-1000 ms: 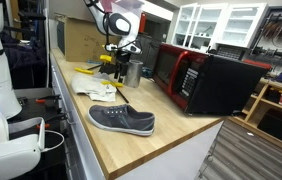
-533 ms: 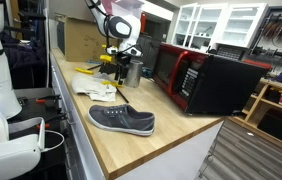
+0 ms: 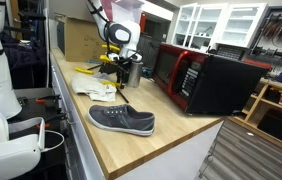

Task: Pick up the yellow object on the towel, put it inside the metal tin and then put it on the black platform

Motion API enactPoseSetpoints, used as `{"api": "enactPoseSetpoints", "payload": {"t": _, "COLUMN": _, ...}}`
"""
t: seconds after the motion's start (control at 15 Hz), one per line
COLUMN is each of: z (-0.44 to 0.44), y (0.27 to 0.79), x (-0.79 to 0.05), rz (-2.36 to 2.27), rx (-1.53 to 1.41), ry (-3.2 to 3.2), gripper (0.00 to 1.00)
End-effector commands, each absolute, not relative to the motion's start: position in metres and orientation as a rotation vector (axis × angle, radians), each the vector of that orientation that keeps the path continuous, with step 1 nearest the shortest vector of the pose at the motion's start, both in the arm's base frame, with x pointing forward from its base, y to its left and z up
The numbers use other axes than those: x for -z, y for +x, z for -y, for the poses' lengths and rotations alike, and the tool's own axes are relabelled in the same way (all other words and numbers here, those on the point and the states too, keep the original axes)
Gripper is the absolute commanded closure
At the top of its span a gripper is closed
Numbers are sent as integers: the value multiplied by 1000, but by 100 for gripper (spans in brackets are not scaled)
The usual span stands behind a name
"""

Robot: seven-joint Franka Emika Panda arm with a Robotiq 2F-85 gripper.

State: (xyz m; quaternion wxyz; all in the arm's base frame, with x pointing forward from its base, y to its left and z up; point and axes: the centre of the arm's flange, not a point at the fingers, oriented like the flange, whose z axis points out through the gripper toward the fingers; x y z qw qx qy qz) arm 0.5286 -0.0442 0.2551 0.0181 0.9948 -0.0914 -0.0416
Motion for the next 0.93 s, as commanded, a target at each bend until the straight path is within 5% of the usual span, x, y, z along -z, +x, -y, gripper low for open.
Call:
{"api": "enactPoseSetpoints", "payload": {"t": 0.0, "z": 40, "y": 531, "x": -260, "rz": 246, "rx": 97, "ry": 3149, "gripper": 51}}
{"api": "enactPoseSetpoints", "payload": {"t": 0.47, "z": 37, "y": 528, "x": -262, "rz": 218, "rx": 110, "ry": 3194, "gripper": 99}}
{"api": "enactPoseSetpoints", "payload": {"t": 0.87, "z": 53, "y": 513, "x": -278, "rz": 286, "rx": 71, "ry": 3179, "gripper": 94}}
